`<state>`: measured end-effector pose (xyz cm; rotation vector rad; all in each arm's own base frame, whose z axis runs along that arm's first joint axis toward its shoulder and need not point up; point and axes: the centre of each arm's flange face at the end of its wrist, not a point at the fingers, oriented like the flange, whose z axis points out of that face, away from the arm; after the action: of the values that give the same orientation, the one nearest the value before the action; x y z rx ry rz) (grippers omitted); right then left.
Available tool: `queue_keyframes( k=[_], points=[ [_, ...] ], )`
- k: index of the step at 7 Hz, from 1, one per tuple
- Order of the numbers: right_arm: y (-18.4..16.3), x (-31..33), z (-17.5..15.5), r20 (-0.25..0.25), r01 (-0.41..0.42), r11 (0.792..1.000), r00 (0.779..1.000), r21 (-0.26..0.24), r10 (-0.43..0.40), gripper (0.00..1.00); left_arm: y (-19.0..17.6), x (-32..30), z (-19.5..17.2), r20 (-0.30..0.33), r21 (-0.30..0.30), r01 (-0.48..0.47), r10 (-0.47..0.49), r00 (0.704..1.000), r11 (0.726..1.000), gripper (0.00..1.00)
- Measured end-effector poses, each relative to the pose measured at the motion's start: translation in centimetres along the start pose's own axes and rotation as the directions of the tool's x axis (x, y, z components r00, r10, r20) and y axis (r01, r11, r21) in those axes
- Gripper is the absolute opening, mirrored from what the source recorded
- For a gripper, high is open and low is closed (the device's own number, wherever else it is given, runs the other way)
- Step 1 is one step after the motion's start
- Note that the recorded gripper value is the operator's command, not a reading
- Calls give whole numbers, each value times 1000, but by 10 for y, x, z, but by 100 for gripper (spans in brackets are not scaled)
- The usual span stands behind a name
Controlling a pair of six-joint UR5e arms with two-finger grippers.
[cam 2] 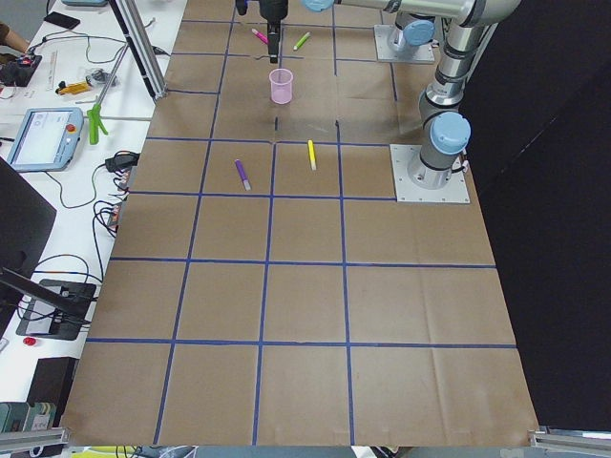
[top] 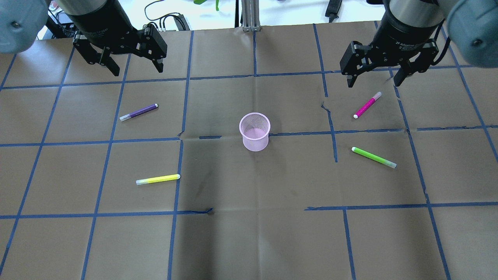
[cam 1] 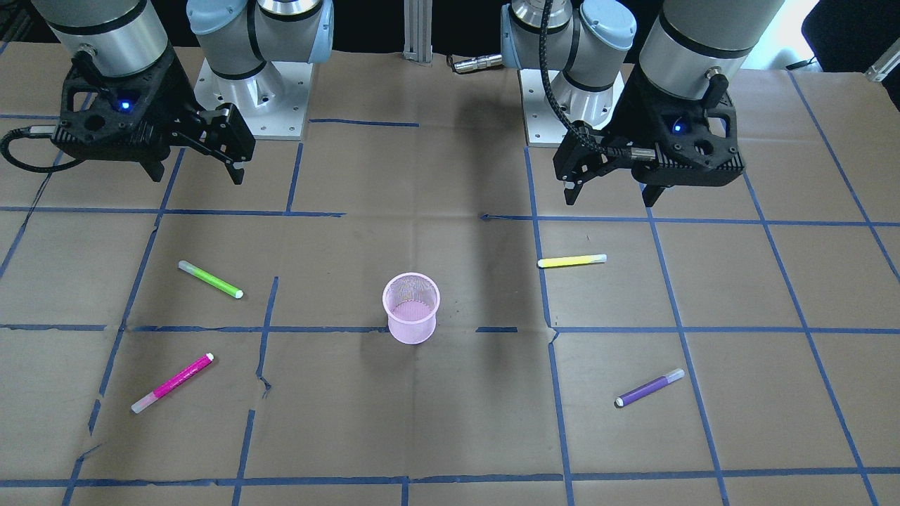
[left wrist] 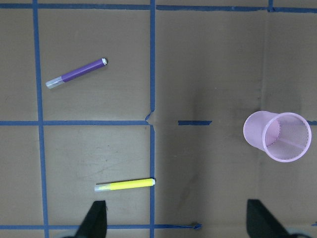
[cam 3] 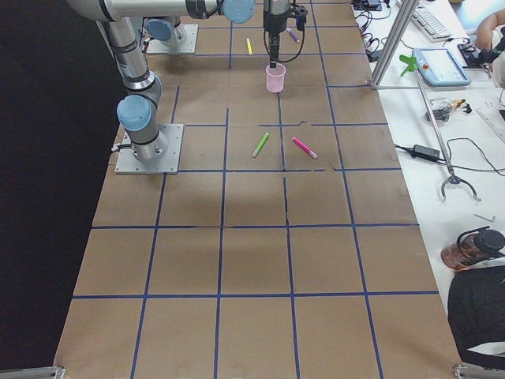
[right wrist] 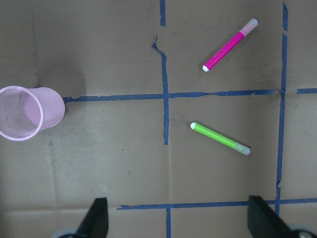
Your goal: Insert purple and pink pens into pink cup
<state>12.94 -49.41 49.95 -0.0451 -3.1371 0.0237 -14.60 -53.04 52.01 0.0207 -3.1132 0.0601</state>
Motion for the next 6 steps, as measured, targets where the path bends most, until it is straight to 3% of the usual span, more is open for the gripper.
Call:
queue_keyframes(
  k=[6],
  points=[
    [0,1,2,1,8,1000,1000,-11,-8,100,-7,-16,14,6,-30,-33,34,999,999,98]
  ],
)
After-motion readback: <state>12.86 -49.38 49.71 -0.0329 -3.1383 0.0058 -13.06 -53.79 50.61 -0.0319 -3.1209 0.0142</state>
